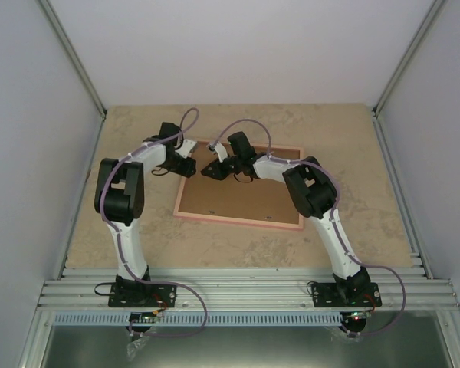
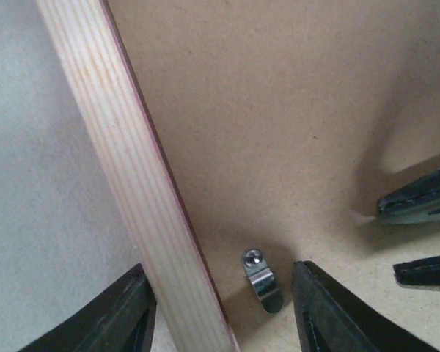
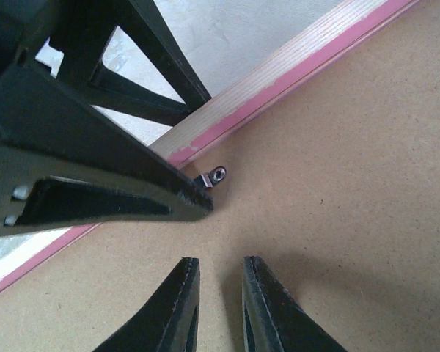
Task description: Put the photo into the frame
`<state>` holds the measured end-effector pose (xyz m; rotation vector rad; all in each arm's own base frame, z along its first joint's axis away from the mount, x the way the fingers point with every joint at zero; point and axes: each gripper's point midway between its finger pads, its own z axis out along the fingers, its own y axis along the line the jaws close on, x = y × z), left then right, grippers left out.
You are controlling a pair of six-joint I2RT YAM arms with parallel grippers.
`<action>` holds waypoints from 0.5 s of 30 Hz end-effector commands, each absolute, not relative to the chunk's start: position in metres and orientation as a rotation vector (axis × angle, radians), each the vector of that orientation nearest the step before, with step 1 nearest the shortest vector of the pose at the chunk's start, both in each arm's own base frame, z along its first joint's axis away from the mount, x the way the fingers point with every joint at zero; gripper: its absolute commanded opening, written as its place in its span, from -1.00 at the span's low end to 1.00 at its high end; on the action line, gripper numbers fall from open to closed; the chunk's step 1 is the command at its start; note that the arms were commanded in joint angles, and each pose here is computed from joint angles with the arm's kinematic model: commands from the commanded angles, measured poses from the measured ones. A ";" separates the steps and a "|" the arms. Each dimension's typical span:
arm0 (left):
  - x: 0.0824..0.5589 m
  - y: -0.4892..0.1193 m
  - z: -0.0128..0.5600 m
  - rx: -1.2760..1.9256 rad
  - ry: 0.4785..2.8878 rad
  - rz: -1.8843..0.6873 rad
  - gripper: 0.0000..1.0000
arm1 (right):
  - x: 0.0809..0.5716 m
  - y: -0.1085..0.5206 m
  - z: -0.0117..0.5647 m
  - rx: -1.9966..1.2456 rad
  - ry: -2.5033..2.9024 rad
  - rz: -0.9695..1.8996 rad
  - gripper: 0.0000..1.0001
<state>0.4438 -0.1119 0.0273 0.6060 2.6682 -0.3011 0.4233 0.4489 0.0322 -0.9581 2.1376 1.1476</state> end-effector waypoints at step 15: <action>0.446 -0.103 0.016 0.811 2.636 -0.158 -0.74 | 0.408 0.418 -0.035 -0.910 2.385 1.032 -0.62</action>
